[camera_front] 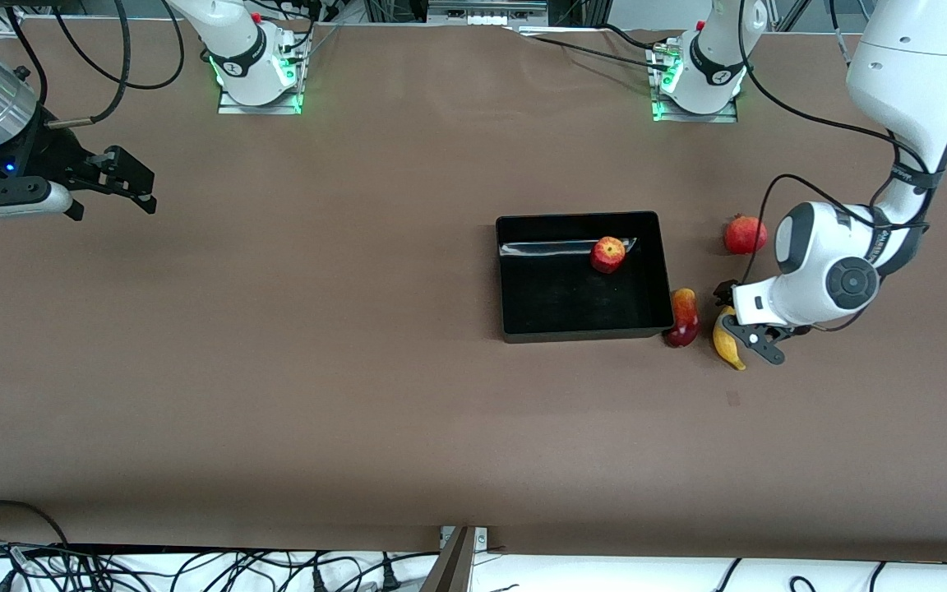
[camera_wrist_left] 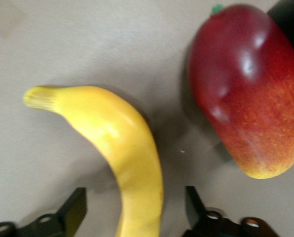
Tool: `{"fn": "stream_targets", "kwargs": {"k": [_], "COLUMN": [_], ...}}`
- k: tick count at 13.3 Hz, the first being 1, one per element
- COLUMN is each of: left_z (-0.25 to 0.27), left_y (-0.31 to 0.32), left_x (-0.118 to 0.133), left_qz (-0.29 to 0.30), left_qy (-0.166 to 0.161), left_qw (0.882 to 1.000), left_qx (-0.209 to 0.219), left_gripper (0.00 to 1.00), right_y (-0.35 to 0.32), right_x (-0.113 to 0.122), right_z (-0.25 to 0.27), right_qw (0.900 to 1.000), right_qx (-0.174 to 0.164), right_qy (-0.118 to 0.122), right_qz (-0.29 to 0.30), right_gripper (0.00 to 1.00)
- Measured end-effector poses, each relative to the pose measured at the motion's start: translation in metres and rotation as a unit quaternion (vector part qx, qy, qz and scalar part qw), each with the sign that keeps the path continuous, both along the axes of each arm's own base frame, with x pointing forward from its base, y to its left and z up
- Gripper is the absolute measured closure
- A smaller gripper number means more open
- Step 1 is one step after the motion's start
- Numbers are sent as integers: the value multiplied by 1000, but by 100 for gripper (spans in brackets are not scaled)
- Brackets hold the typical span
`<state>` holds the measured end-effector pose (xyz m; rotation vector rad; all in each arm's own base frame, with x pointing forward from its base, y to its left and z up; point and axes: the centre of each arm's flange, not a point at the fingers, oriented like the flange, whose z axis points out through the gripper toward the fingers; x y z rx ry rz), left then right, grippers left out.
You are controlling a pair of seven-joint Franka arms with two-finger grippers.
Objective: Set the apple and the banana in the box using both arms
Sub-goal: 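Move the left gripper to the yellow banana and grasp it, then carry the banana into the black box and open the left gripper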
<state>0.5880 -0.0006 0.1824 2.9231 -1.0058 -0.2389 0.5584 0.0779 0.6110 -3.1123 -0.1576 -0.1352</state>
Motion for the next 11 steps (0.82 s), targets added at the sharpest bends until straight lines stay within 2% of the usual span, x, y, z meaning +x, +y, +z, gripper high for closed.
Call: {"fn": "stream_targets", "kwargs": {"k": [4,7,9,11], "left_z": [-3,23,74,130], "left_y": [-2,-1,-8,-48], "left_x": [-3,7,20,28], "left_qz": [-4,-1,21,65], "left_qy": [4,10,41,62], "left_qw": [1000,1000,999,995], "left_qx": [-1,5,19,34], "left_gripper": [64,67,67,67], "right_y": [4,5,5,5], "right_x": [3,3,3,3], "right_z": [-2,-2,-2,-2], "right_qw": [1000,1000,1000,1000], "right_qx": [1,1,1,1], "right_qy": [-6,-6,-6,-6], "right_qz": [3,4,4,4], "right_gripper": [0,0,0,0]}}
